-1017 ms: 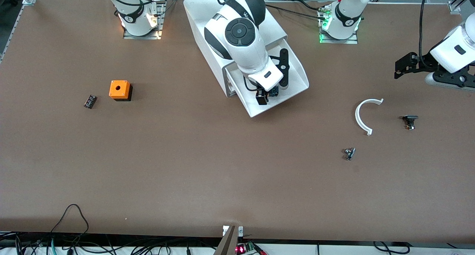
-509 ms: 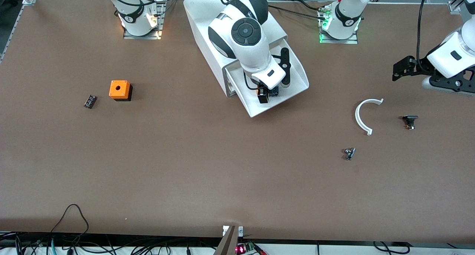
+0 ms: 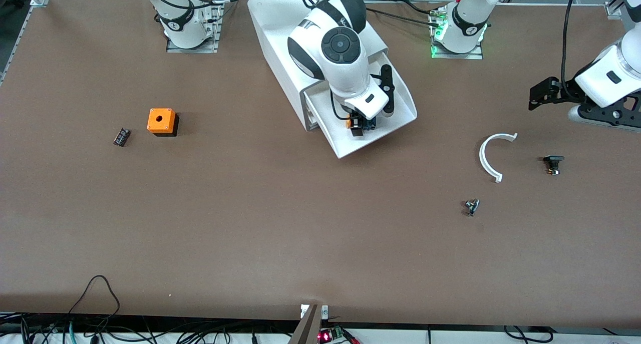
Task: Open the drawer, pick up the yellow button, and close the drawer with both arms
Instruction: 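Lower the right gripper and grasp the orange-capped button, lift it, then carry the button out with the right gripper while the left gripper reaches the drawer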
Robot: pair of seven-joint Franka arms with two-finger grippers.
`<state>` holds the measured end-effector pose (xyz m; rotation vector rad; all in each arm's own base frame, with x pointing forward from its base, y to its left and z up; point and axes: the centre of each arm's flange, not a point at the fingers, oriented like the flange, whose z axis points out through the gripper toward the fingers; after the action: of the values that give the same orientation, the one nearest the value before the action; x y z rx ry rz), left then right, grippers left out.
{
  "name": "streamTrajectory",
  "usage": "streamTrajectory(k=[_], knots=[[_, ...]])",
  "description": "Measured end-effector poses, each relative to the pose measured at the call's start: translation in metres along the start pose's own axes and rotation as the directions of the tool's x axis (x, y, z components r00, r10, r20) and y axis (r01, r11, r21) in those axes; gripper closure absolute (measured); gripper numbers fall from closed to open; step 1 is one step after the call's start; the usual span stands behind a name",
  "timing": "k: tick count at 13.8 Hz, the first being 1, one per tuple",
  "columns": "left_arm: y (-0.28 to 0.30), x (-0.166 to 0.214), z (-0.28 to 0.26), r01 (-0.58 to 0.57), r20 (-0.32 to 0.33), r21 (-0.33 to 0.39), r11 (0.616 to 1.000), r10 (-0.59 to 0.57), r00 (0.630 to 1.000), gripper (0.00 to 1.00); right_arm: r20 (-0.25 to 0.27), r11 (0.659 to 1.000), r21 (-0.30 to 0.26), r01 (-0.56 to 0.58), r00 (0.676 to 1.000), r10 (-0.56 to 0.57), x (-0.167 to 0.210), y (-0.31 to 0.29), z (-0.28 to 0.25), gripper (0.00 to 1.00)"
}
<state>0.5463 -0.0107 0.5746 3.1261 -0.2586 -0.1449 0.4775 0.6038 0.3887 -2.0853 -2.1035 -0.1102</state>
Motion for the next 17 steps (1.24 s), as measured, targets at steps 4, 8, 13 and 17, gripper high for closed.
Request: streamTrajectory(k=[4, 8, 13, 17], knots=[[-0.001, 0.002, 0.003, 0.0, 0.006, -0.002, 1.0, 0.0, 1.0, 0.0, 0.016, 1.0, -0.011, 0.011, 1.0, -0.01, 0.005, -0.006, 0.001, 0.59], [-0.002, 0.005, 0.01, 0.0, 0.018, -0.006, 1.0, 0.0, 1.0, 0.0, 0.014, 0.999, -0.034, 0.017, 1.0, -0.016, 0.008, -0.009, -0.009, 0.59], [-0.002, 0.012, 0.025, -0.002, 0.048, -0.015, 1.0, 0.003, 0.999, 0.0, -0.069, 0.992, -0.117, -0.037, 0.997, 0.029, -0.016, 0.016, -0.105, 0.59], [0.001, 0.022, 0.044, 0.082, 0.077, -0.058, 0.995, -0.078, 0.994, 0.0, -0.122, 0.959, -0.145, -0.245, 0.966, 0.228, -0.087, 0.058, -0.176, 0.59]])
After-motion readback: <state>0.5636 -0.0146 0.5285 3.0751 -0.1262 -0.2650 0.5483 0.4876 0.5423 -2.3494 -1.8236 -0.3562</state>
